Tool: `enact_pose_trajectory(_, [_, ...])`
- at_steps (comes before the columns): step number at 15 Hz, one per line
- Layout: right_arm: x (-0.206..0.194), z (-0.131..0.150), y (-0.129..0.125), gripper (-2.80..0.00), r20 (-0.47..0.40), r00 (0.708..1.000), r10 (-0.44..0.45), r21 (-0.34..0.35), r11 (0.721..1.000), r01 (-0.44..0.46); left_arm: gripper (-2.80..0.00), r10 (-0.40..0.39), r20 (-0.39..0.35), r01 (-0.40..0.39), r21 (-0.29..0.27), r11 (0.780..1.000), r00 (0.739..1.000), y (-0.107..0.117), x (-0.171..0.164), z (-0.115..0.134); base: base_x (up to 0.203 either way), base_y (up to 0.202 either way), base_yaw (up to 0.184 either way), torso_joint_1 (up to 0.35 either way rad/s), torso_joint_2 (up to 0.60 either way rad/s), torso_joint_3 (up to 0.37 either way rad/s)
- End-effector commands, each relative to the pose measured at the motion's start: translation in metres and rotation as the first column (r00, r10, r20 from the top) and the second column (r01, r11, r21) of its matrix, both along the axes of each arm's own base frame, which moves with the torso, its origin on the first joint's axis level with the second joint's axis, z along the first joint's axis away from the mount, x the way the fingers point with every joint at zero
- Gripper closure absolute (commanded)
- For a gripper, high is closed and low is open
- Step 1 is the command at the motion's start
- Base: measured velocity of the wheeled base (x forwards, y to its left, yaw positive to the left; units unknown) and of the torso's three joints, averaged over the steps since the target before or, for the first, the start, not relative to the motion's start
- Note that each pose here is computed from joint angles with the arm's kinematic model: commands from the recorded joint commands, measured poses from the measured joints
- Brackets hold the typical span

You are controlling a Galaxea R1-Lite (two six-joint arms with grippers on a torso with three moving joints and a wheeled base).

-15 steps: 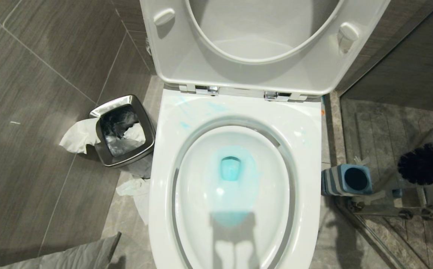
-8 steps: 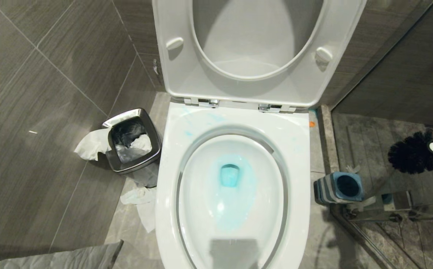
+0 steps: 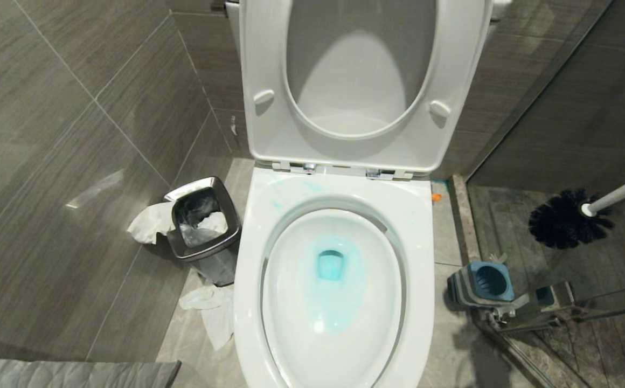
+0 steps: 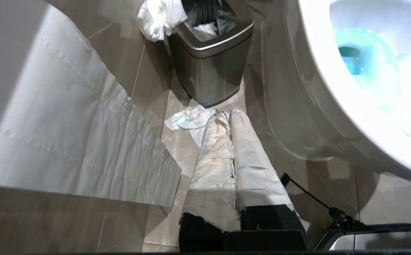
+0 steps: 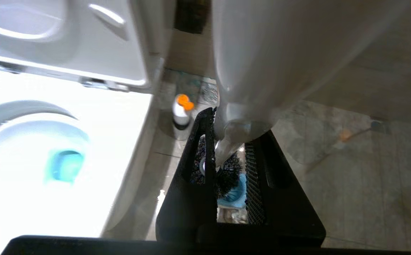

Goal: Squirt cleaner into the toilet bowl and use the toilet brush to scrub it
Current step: Scrub the toilet bowl

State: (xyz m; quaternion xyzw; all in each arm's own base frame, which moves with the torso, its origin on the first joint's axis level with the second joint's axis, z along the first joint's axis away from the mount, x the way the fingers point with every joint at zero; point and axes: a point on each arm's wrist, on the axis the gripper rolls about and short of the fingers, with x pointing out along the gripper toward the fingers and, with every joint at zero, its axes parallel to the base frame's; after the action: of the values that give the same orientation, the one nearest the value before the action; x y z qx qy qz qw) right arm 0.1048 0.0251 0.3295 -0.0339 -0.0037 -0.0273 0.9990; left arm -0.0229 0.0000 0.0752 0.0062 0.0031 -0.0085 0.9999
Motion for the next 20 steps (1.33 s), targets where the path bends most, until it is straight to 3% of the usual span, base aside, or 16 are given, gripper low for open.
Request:
enact_pose_trajectory(1, [0.018,-0.003,0.028,0.00,-0.030,0.999,0.021,-0.013,1.000,-0.022,0.00,0.000,-0.001,0.000,0.000,1.000,1.000,0.000,0.000,0.000,0.000,0.000,0.000,0.000,0.00,0.193])
enact_pose_trajectory(6, [0.050,-0.006,0.098,0.00,-0.063,0.996,0.064,-0.041,0.997,-0.067,0.00,-0.001,0.001,0.001,-0.002,1.000,1.000,0.000,0.000,0.000,0.000,0.000,0.000,0.001,0.00,0.098])
enact_pose_trajectory(11, [0.092,-0.013,0.189,0.00,-0.077,0.989,0.129,-0.050,0.990,-0.133,0.00,-0.003,0.000,0.003,-0.006,1.000,1.000,0.000,0.000,0.000,0.000,0.000,0.000,0.000,0.00,0.000])
enact_pose_trajectory(14, [0.105,-0.025,0.230,0.00,-0.095,0.980,0.175,-0.053,0.982,-0.181,0.00,-0.003,0.002,0.003,0.000,1.000,1.000,0.000,0.000,0.000,0.000,0.000,0.000,0.000,0.00,0.000])
enact_pose_trajectory(17, [0.103,-0.049,0.258,0.00,-0.143,0.965,0.221,-0.030,0.973,-0.228,0.00,-0.001,0.002,0.001,-0.002,1.000,1.000,0.000,0.000,0.000,0.000,0.000,0.000,0.000,0.00,0.000])
enact_pose_trajectory(20, [0.108,-0.072,0.267,0.00,-0.202,0.947,0.250,-0.043,0.964,-0.264,0.00,-0.001,0.002,0.001,-0.002,1.000,1.000,0.000,0.000,0.000,0.000,0.000,0.000,0.000,0.00,0.000])
